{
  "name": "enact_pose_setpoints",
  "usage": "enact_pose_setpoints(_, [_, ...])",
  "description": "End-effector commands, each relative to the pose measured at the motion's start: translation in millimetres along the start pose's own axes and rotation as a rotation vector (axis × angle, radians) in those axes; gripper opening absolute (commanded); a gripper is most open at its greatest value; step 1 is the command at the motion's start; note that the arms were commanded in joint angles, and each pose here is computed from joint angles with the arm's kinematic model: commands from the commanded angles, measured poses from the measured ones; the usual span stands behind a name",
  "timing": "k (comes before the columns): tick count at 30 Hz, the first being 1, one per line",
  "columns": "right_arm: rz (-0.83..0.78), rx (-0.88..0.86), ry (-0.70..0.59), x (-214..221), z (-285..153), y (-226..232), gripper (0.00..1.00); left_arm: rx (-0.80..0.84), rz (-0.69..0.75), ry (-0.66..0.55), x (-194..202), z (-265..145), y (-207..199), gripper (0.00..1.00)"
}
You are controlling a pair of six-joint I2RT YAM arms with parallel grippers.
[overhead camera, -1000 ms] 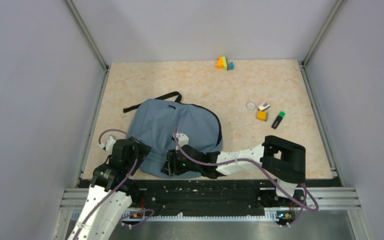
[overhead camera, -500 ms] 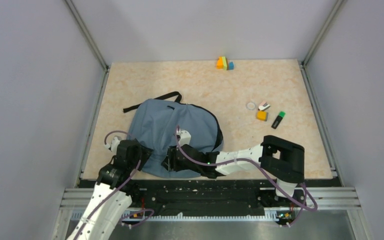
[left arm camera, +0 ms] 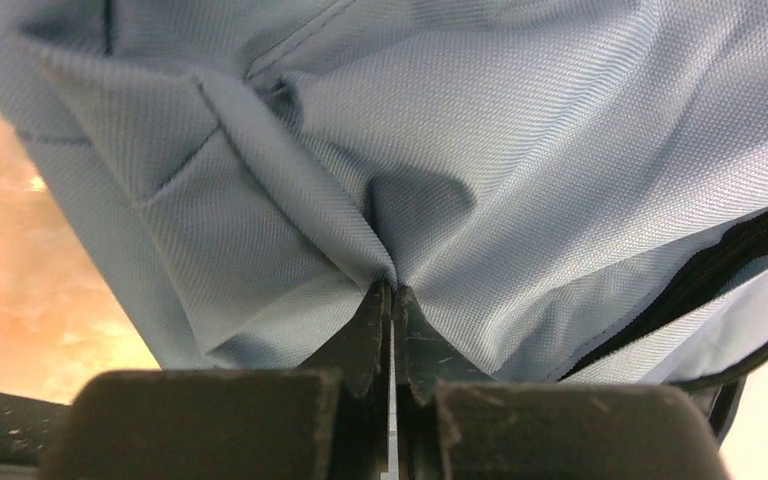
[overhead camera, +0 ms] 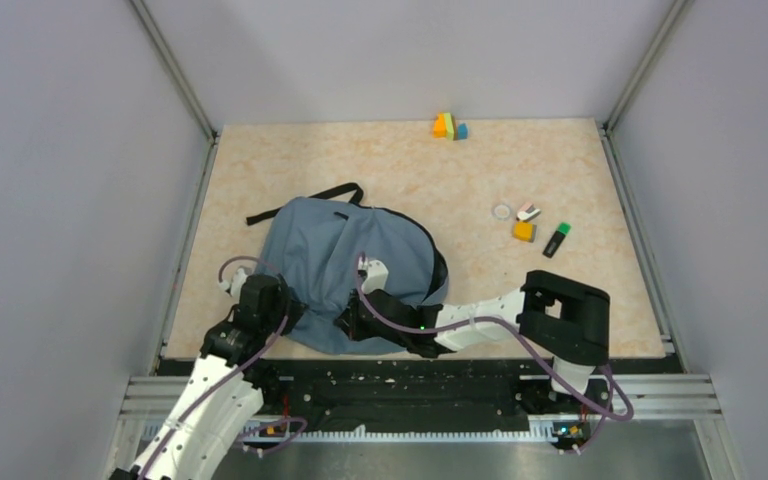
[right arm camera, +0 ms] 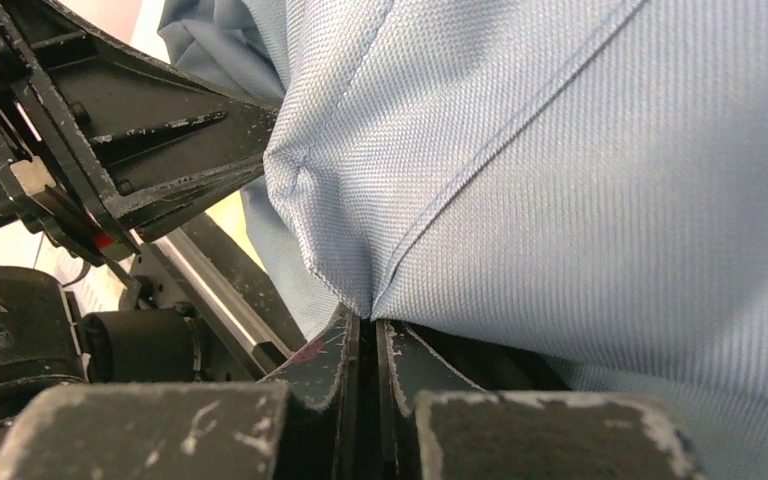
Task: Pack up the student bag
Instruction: Zip the student bag at the center of the board.
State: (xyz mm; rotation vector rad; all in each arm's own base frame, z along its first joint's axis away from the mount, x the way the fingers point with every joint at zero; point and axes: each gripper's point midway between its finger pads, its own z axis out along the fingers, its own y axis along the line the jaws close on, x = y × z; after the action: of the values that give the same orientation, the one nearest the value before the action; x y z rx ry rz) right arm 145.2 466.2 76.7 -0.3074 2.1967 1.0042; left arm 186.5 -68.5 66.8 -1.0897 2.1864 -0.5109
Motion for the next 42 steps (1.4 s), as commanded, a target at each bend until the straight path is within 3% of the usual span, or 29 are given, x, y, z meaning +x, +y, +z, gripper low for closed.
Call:
enact_pose_setpoints(1, [-0.018, 0.036, -0.108, -31, -25, -13, 0.00, 0.022, 0.051, -0.086, -18, 12, -12, 0.00])
enact_pose_setpoints(13, [-0.085, 0.136, -0.149, -43, -69, -46, 0.00, 0.028, 0.132, -0.262, -69, 8, -52, 0.00])
enact_pose_setpoints(19, [-0.138, 0.026, -0.153, -45, -70, -32, 0.00, 0.083, 0.142, -0.246, -72, 13, -73, 0.00])
enact_pose_setpoints(23, [-0.179, -0.099, -0.140, -46, -62, -1, 0.12, 0.083, 0.137, -0.223, -68, 18, -75, 0.00])
enact_pose_setpoints(36, [-0.266, -0.222, -0.081, -35, -13, 35, 0.28, 0.119, 0.155, -0.219, -68, 9, -78, 0.00])
enact_pose_setpoints(42, [-0.302, -0.192, -0.079, -32, 4, 23, 0.32, 0.132, 0.154, -0.215, -67, 5, -80, 0.00])
